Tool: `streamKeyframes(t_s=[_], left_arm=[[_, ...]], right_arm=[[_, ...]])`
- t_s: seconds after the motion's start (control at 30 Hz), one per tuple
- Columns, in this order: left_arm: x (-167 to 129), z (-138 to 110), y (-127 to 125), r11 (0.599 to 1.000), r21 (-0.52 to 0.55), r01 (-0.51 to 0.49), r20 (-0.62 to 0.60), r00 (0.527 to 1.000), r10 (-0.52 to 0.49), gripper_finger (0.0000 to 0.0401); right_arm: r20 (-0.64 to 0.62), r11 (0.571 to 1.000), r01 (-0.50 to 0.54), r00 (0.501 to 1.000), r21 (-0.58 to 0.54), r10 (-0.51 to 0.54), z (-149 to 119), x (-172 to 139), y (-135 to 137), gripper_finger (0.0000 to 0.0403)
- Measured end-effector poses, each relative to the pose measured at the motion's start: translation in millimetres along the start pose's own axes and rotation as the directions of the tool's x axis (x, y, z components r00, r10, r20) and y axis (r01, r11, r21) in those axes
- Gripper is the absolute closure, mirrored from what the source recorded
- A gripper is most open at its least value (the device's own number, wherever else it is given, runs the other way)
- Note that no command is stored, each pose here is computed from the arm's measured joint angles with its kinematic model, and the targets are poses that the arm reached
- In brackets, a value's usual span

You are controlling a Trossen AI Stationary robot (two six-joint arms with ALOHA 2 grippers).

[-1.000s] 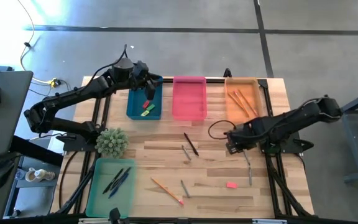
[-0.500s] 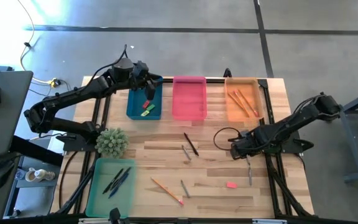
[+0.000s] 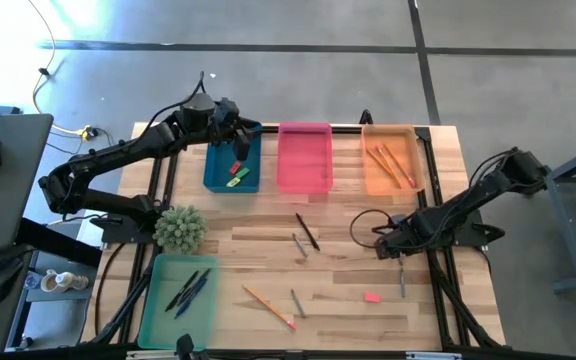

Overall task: Sort crayons/erasers/pens/pencils in bins
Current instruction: Put the top right gray crayon into the transparent red bin

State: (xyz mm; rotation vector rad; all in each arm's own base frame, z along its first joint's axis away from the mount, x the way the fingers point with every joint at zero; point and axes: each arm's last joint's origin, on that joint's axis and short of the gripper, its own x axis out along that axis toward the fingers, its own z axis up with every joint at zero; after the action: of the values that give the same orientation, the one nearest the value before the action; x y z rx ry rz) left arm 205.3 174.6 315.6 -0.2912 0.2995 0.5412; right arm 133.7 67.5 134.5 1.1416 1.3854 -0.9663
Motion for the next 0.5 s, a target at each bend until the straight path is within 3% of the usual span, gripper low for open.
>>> streamKeyframes(t_s=[0.17,0.5], left_arm=[[0.0,0.0,0.0,1.000,-0.002,0.000,0.000,1.000,0.000,0.0266],[0.0,-0.4,0.0,1.000,0.000,0.000,-0.004,1.000,0.000,0.0266]], right_arm=[[0.002,0.998,0.010,1.000,0.055,-0.010,1.0,2.9,-3.0,0.0283],[0.024,0.996,0.012,1.000,0.094,-0.014,1.8,3.9,-3.0,0.0389]])
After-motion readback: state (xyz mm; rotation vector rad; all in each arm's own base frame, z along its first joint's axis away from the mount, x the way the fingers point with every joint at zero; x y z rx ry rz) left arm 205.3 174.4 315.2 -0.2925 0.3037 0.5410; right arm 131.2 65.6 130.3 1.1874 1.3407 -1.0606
